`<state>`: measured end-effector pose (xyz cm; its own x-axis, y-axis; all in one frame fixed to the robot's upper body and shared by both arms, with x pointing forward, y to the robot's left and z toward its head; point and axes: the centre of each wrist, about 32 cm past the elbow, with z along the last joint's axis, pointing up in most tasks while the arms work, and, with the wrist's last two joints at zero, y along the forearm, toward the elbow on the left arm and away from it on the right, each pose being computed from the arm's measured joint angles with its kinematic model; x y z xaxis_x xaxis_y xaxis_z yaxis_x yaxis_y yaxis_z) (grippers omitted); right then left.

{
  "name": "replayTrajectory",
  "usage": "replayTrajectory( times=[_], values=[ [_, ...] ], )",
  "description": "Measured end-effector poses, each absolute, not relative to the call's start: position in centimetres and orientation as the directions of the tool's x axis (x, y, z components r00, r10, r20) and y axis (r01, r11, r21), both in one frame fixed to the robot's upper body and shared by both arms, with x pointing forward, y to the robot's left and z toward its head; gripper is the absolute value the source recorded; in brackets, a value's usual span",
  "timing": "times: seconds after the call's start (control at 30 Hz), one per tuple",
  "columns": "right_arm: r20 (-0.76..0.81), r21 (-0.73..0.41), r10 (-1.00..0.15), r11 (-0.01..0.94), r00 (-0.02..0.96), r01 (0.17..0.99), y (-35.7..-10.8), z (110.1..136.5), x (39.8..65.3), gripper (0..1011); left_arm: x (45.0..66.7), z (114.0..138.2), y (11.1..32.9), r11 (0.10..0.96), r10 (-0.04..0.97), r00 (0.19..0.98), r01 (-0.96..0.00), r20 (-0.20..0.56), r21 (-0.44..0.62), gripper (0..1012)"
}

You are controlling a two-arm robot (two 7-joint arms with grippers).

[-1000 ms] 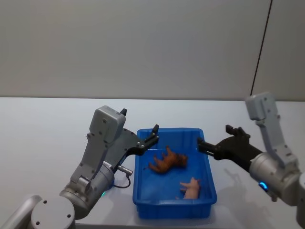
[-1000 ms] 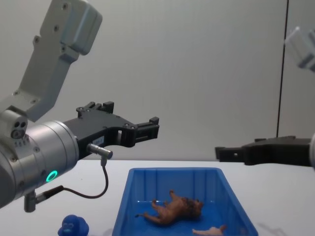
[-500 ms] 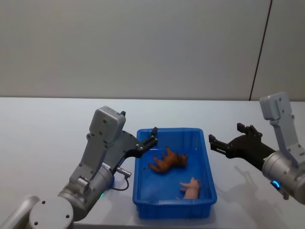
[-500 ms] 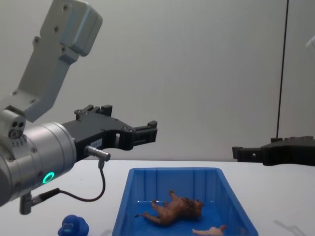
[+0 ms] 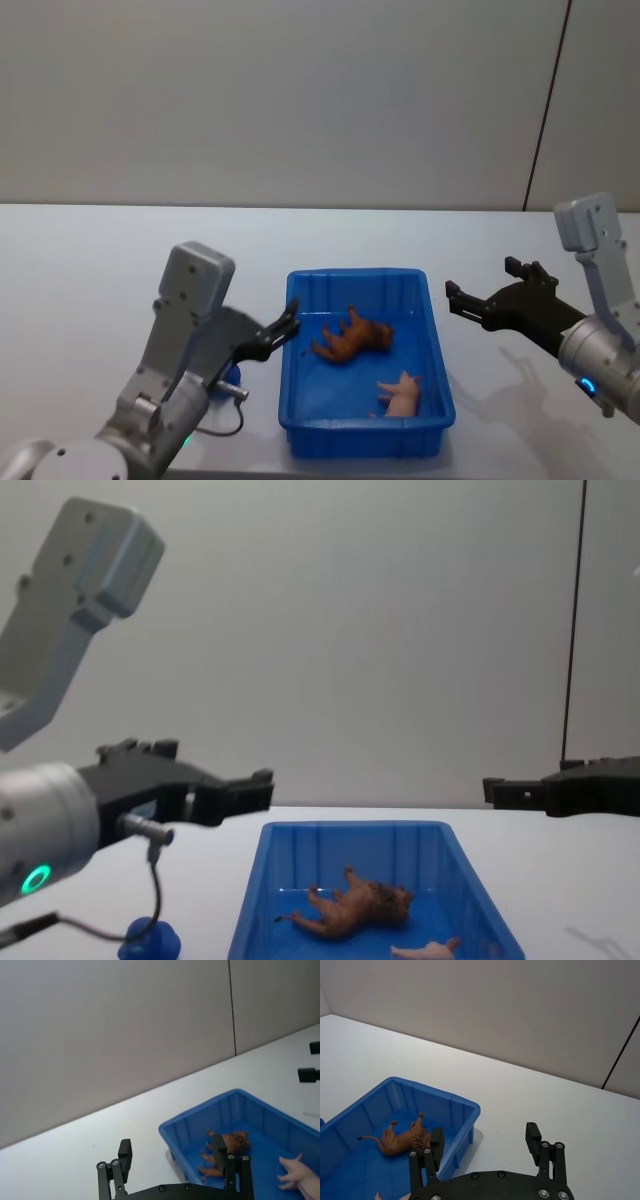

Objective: Pick up the two dolls from the table and place them into the box.

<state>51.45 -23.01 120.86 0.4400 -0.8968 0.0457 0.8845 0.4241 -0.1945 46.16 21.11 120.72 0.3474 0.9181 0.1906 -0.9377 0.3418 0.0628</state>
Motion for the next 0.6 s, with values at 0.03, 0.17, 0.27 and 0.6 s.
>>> replayTrajectory(
  times=[0.03, 0.17, 0.27, 0.6],
  values=[
    [0.046, -0.194, -0.897, 0.424, 0.44, 0.885, -23.0, 120.9, 51.5, 1001, 46.0, 120.7, 21.2, 0.339, 0.919, 0.346, -0.938, 0.189, 0.067, 1001],
    [0.047, -0.194, -0.897, 0.424, 0.44, 0.885, -23.1, 120.8, 51.5, 1001, 45.4, 120.4, 21.7, 0.318, 0.927, 0.333, -0.942, 0.171, 0.11, 1002],
    [0.047, -0.193, -0.897, 0.424, 0.439, 0.885, -23.2, 120.8, 51.5, 1001, 45.2, 120.2, 22.2, 0.308, 0.931, 0.329, -0.941, 0.157, 0.144, 1002],
    [0.047, -0.193, -0.897, 0.424, 0.439, 0.885, -23.3, 120.8, 51.5, 1001, 45.2, 119.1, 23.8, 0.295, 0.934, 0.334, -0.922, 0.129, 0.252, 1002]
  ],
)
